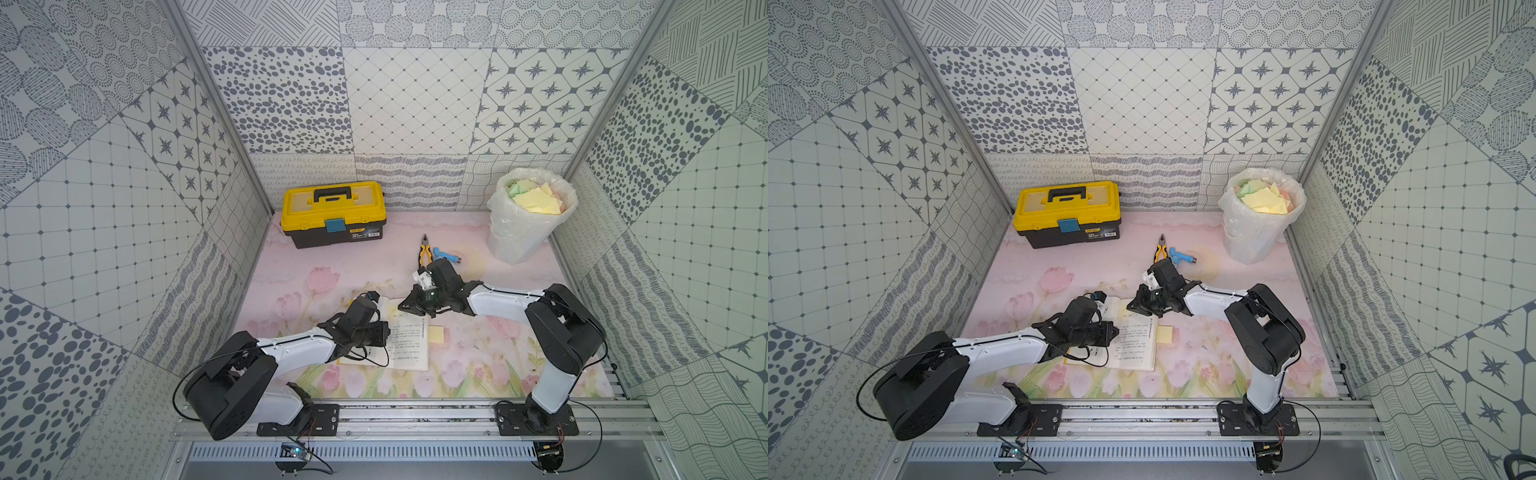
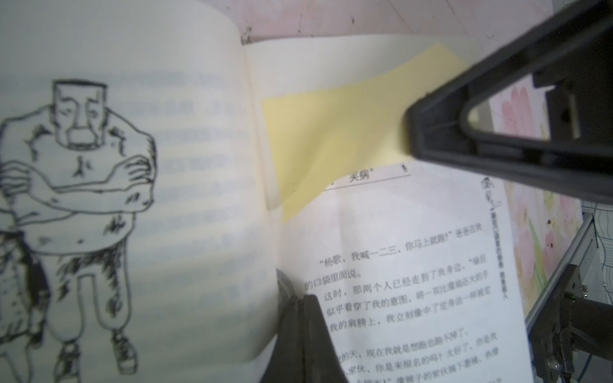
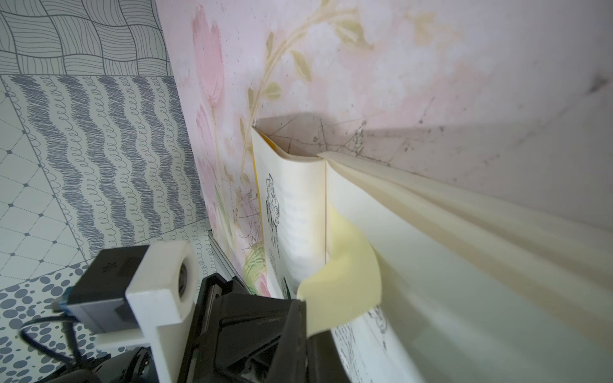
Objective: Peel off the used sticky note
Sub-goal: Tear off the note from the book, then place the note in the trash bin.
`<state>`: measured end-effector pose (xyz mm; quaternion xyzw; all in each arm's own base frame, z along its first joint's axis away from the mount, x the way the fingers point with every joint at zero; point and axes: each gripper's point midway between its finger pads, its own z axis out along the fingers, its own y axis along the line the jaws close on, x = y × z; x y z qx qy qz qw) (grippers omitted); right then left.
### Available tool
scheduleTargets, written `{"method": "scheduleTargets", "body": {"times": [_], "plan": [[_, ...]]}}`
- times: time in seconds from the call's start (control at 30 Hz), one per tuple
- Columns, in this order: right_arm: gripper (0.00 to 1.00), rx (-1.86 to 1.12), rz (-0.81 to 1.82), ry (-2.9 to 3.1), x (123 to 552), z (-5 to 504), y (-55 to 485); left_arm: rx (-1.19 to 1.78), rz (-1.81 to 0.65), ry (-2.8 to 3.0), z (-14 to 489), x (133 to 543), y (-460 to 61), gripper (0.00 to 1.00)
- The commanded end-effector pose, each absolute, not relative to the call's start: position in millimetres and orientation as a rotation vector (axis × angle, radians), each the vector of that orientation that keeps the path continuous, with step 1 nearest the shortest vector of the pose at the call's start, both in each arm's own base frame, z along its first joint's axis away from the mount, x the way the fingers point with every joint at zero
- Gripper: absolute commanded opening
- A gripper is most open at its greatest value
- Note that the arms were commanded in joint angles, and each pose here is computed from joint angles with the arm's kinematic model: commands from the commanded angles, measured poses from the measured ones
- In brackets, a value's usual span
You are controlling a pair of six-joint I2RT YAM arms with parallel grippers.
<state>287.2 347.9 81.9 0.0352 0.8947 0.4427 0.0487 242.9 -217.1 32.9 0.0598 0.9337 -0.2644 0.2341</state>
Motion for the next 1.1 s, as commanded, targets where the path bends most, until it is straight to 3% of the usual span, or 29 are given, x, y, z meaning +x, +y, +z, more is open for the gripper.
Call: {"method": "scheduleTargets", "body": {"times": [0.0, 0.3, 0.6, 1.07], "plan": [[0.0, 0.106, 1.362, 2.621, 311, 107, 350, 0.168, -0.54, 2.723, 2, 220, -188, 0.0], [0.0, 0.072, 1.309, 2.558, 323, 140, 332, 0.168, -0.542, 2.722, 3, 221, -189, 0.0], [0.0, 0.061, 1.247, 2.396, 351, 216, 281, 0.174, -0.556, 2.72, 5, 224, -193, 0.0], [0.0, 0.239, 1.092, 2.064, 418, 350, 143, 0.189, -0.583, 2.705, 10, 230, -201, 0.0]]}}
